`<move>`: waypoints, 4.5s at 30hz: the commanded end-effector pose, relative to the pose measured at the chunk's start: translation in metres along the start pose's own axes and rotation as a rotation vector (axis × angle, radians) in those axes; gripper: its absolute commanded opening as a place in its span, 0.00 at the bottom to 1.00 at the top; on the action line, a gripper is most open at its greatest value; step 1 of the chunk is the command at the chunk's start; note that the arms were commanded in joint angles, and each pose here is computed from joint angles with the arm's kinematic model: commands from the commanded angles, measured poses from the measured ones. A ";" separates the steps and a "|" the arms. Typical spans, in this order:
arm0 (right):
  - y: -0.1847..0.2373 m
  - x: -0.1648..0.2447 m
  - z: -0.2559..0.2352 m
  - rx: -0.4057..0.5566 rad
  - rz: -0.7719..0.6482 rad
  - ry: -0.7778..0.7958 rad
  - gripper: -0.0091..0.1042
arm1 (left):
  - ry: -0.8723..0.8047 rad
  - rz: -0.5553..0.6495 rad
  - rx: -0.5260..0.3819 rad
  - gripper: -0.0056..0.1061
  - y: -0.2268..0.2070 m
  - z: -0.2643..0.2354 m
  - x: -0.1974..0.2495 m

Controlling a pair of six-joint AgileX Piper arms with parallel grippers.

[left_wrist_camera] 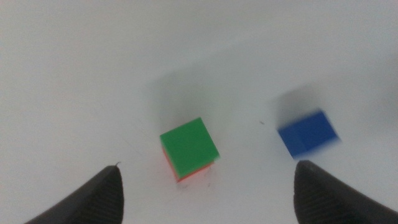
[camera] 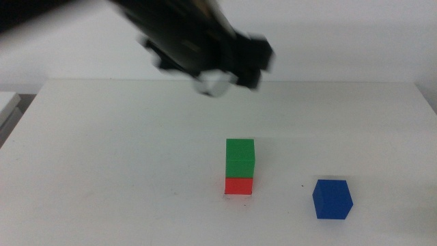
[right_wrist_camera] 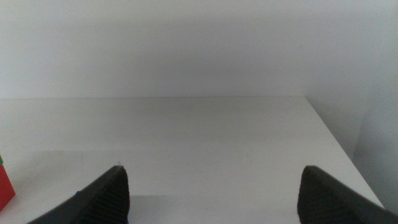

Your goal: Stack red cubes first, then green, then blue cubes in a specific spot.

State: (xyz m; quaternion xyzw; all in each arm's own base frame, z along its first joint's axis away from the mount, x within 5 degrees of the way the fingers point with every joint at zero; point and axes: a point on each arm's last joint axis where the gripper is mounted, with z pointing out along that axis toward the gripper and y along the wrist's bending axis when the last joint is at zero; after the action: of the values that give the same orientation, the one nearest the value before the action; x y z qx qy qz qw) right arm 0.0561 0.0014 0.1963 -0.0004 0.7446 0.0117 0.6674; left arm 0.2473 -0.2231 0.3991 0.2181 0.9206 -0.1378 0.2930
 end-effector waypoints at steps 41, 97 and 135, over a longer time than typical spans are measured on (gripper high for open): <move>0.003 -0.099 0.009 -0.005 0.093 0.121 0.89 | -0.329 0.134 0.158 0.89 0.040 -0.157 0.151; 0.124 0.003 0.249 0.071 0.023 1.240 0.56 | -0.341 0.149 0.117 0.89 0.043 -0.156 0.149; 0.277 -0.111 0.269 -0.018 0.011 1.103 0.34 | -0.342 0.152 0.111 0.89 0.044 -0.156 0.149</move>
State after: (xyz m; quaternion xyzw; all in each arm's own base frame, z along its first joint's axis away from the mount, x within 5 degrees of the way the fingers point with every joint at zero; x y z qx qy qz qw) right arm 0.3300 0.2811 0.2827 -0.0114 0.9839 0.0248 0.1765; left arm 0.0847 -0.0784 0.4264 0.2785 0.8330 -0.1965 0.4358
